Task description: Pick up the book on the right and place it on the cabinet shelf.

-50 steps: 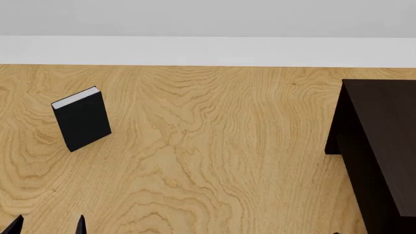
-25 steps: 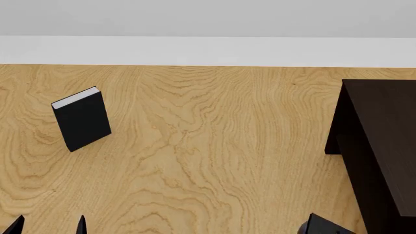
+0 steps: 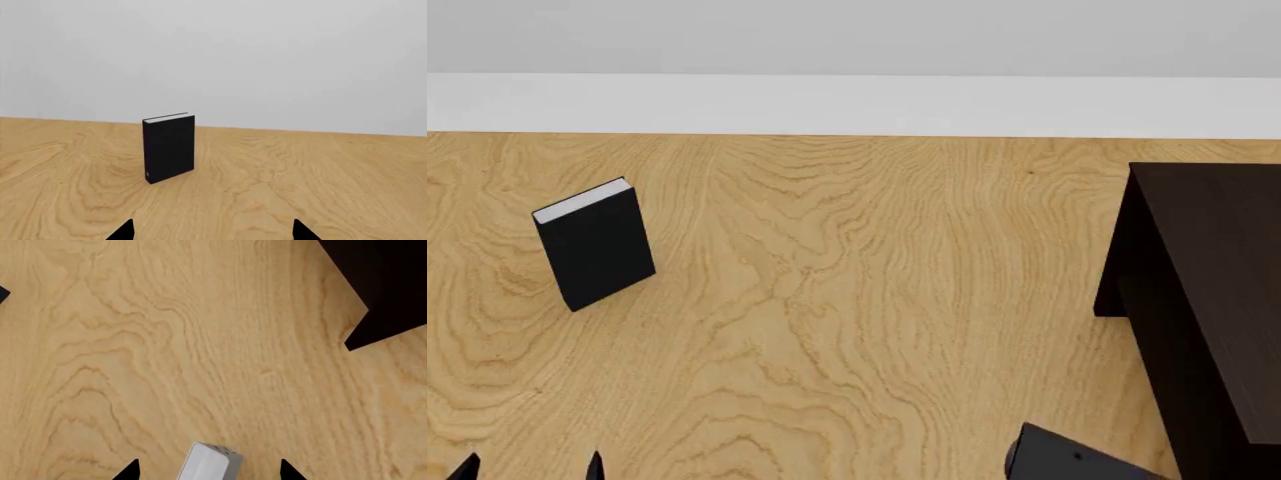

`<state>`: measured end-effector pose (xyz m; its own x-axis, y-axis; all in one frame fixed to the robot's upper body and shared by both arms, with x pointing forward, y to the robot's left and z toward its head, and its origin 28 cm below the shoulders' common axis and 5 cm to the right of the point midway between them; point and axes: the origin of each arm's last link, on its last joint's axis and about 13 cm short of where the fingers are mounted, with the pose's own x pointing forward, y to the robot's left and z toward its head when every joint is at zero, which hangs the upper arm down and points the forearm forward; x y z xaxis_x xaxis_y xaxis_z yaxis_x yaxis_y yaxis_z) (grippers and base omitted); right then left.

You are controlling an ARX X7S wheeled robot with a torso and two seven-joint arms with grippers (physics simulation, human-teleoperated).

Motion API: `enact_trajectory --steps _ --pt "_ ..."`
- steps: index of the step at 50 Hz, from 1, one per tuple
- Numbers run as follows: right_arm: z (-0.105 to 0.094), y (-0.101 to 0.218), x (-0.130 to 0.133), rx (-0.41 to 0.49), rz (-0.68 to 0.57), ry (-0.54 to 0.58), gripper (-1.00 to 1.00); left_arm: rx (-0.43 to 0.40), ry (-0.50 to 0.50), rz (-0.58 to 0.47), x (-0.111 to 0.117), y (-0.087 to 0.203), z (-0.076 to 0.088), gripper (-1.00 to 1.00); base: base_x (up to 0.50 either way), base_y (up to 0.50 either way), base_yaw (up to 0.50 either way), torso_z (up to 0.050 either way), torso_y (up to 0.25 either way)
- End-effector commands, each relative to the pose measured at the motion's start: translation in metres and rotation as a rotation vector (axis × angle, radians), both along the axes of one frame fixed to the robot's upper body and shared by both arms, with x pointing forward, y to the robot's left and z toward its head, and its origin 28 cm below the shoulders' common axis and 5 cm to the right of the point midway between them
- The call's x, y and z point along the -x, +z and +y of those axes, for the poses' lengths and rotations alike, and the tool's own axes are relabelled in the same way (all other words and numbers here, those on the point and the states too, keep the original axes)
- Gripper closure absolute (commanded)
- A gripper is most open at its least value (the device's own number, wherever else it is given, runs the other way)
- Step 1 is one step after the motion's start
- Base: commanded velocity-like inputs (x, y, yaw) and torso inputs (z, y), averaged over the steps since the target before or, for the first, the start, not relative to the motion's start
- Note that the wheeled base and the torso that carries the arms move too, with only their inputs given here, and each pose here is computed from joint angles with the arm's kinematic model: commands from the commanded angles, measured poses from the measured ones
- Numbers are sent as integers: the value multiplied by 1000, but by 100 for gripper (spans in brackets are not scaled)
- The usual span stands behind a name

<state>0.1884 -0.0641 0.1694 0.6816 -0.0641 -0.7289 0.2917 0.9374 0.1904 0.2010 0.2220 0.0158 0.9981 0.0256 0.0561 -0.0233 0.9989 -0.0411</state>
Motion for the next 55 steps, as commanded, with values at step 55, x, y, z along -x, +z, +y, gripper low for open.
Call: enact_trajectory --steps 55 --pt "8 -42 -19 38 151 54 -100 10 15 -9 1 -2 3 -100 0 0 0 0 0"
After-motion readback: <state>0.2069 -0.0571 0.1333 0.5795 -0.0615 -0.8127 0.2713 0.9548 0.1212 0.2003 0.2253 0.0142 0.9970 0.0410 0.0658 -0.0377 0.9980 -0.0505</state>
